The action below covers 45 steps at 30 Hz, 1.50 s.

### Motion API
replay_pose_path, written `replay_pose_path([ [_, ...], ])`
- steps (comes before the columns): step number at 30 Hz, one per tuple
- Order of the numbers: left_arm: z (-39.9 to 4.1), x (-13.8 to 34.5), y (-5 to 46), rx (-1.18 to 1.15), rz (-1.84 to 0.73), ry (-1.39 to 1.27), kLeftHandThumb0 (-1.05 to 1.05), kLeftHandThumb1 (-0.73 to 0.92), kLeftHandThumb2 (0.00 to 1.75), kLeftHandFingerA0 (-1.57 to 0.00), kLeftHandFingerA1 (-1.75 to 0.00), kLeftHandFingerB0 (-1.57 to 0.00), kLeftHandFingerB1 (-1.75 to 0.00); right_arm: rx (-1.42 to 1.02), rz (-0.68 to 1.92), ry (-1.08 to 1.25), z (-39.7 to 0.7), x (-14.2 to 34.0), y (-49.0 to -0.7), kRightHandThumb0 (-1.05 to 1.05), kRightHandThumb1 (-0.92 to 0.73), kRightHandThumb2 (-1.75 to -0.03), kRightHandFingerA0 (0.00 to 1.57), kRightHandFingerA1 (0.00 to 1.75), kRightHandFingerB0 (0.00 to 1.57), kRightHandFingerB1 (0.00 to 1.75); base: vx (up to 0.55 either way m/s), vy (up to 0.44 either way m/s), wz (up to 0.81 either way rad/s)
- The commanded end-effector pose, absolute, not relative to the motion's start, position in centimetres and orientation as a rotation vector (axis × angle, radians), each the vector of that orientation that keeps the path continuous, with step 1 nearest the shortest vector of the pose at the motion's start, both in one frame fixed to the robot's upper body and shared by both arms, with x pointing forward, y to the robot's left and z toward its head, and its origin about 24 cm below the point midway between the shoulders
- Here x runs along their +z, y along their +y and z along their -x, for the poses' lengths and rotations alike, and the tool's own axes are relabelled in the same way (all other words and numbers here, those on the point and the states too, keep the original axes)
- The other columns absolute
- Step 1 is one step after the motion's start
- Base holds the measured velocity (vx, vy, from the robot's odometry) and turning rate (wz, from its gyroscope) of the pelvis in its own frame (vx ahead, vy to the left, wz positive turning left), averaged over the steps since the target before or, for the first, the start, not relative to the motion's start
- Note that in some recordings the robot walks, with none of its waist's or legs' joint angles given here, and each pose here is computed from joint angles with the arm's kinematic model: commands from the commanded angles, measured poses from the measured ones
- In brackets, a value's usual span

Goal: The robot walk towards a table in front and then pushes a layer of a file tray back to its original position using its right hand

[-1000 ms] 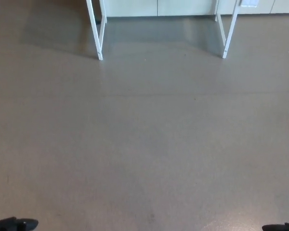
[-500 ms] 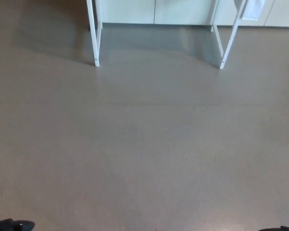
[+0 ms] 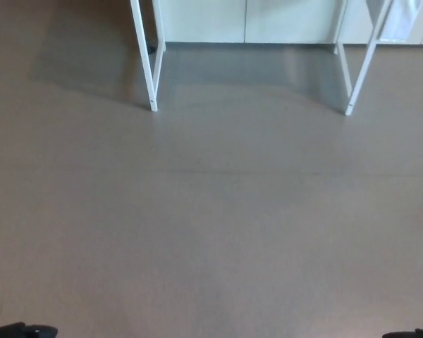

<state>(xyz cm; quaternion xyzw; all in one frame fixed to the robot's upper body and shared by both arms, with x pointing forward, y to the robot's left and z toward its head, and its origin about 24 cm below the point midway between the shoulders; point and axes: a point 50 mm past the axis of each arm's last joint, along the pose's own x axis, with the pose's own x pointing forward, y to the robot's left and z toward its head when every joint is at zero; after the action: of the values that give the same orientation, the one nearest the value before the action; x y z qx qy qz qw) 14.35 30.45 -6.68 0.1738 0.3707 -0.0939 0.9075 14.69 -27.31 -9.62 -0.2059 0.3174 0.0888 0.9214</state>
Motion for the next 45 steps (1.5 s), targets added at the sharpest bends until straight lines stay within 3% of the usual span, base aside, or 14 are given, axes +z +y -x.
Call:
replay_pose_path([
  [1,-14.4,-6.3,31.0,-0.188,-0.383,0.765,-0.47,0.45,0.72,-0.59,-0.51,-0.37,-0.43,0.182,0.434,0.653,-14.8,-9.6,-27.3,-0.27,-0.62,-0.58,0.82,0.49,0.54,0.42,0.24,-0.038,-0.05],
  [17,-14.3,-6.4,31.2,-0.189,-0.386,0.764,-0.47,0.46,0.72,-0.59,-0.51,-0.37,-0.43,0.199,0.450,0.648,-15.0,-9.6,-27.2,-0.27,-0.62,-0.58,0.82,0.49,0.55,0.42,0.35,0.174,-0.10],
  [36,-13.9,-6.5,31.1,-0.175,-0.369,0.769,-0.48,0.46,0.72,-0.62,-0.52,-0.40,-0.44,0.210,0.457,0.655,-14.9,-9.6,-27.2,-0.27,-0.62,-0.58,0.85,0.49,0.55,0.42,0.35,-0.079,0.12],
  [45,-11.6,-7.5,31.0,-0.191,-0.391,0.814,-0.49,0.45,0.74,-0.58,-0.52,-0.37,-0.44,0.224,0.458,0.694,-12.8,-10.3,-27.2,-0.29,-0.62,-0.58,0.81,0.48,0.54,0.41,0.44,0.145,-0.12],
])
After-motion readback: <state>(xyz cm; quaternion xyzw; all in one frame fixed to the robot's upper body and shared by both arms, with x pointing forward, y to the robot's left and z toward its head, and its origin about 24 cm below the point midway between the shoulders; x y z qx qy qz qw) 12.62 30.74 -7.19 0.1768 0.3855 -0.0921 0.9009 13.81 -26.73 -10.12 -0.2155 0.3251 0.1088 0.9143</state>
